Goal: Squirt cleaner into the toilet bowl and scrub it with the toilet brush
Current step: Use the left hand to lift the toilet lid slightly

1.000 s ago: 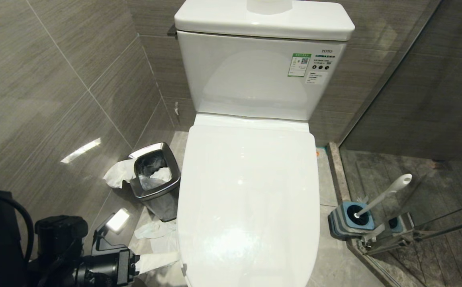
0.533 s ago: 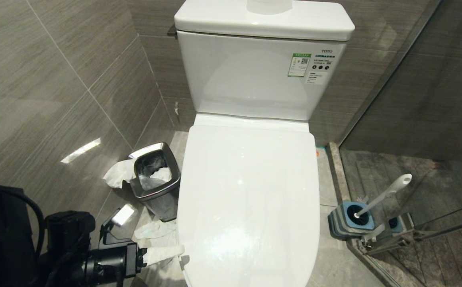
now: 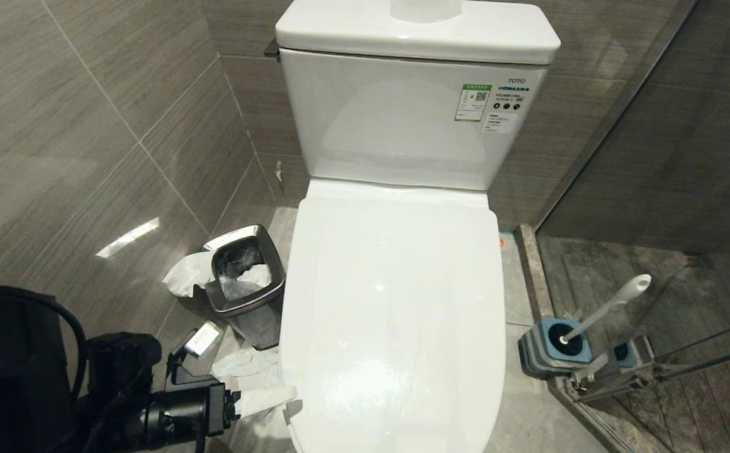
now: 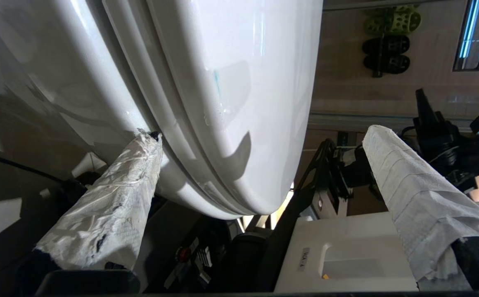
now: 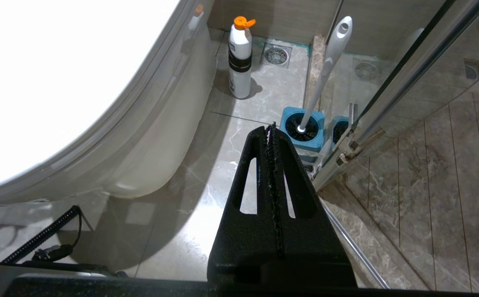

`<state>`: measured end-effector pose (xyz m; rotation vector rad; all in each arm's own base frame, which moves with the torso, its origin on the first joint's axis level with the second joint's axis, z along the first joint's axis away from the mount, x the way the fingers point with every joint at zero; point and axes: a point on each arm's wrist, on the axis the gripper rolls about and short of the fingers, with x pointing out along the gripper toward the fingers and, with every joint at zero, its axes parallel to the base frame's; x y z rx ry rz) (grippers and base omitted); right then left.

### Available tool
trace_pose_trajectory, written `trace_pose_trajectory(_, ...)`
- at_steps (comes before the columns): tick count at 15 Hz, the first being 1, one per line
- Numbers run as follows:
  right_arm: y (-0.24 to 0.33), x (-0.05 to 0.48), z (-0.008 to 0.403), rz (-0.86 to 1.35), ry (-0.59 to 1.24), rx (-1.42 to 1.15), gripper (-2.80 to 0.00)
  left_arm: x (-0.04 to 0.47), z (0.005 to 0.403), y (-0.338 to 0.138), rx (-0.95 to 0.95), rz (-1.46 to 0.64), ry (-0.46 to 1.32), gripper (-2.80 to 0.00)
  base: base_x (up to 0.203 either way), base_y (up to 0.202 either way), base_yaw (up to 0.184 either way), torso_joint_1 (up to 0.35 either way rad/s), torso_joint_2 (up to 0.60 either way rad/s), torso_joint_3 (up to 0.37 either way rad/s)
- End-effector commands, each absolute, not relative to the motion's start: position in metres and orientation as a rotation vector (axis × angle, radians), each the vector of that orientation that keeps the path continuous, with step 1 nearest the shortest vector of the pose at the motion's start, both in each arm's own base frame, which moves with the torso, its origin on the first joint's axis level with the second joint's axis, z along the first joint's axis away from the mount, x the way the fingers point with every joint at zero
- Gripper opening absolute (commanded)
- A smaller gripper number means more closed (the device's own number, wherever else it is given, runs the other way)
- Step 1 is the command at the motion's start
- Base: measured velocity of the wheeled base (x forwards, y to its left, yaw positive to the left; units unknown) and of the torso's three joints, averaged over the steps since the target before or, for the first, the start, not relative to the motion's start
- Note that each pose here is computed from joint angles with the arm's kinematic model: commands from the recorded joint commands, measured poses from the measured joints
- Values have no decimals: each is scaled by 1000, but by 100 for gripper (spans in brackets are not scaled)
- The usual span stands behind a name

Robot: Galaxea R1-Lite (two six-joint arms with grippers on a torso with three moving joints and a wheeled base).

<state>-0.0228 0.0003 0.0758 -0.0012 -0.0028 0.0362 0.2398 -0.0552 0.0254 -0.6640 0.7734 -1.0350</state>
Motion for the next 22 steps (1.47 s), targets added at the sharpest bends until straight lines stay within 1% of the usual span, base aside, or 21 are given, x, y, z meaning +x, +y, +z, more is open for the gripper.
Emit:
trace_pose_trajectory(1, 0, -23, 76, 37, -3, -2, -280, 239, 19, -58, -633, -1030, 779, 0, 0, 0, 0, 0, 0, 0)
trace_pose_trajectory(4, 0, -23, 76, 37, -3, -2, -280, 236, 13, -61, -583, -1033, 796, 0, 0, 0, 0, 0, 0, 0)
trace_pose_trajectory(8, 0, -23, 76, 37, -3, -2, -280, 231, 15, -72, -555, -1080, 804, 0, 0, 0, 0, 0, 0, 0)
trace_pose_trajectory(16, 0, -23, 76, 37, -3, -2, -280, 227, 18, -91, -539, -1148, 826, 0, 0, 0, 0, 0, 0, 0)
trace_pose_trajectory(19, 0, -23, 76, 37, -3, -2, -280, 225, 31, -90, -530, -1170, 775, 0, 0, 0, 0, 0, 0, 0)
trace_pose_trajectory(22, 0, -23, 76, 37, -3, -2, -280, 225, 46, -91, -603, -1164, 757, 0, 0, 0, 0, 0, 0, 0)
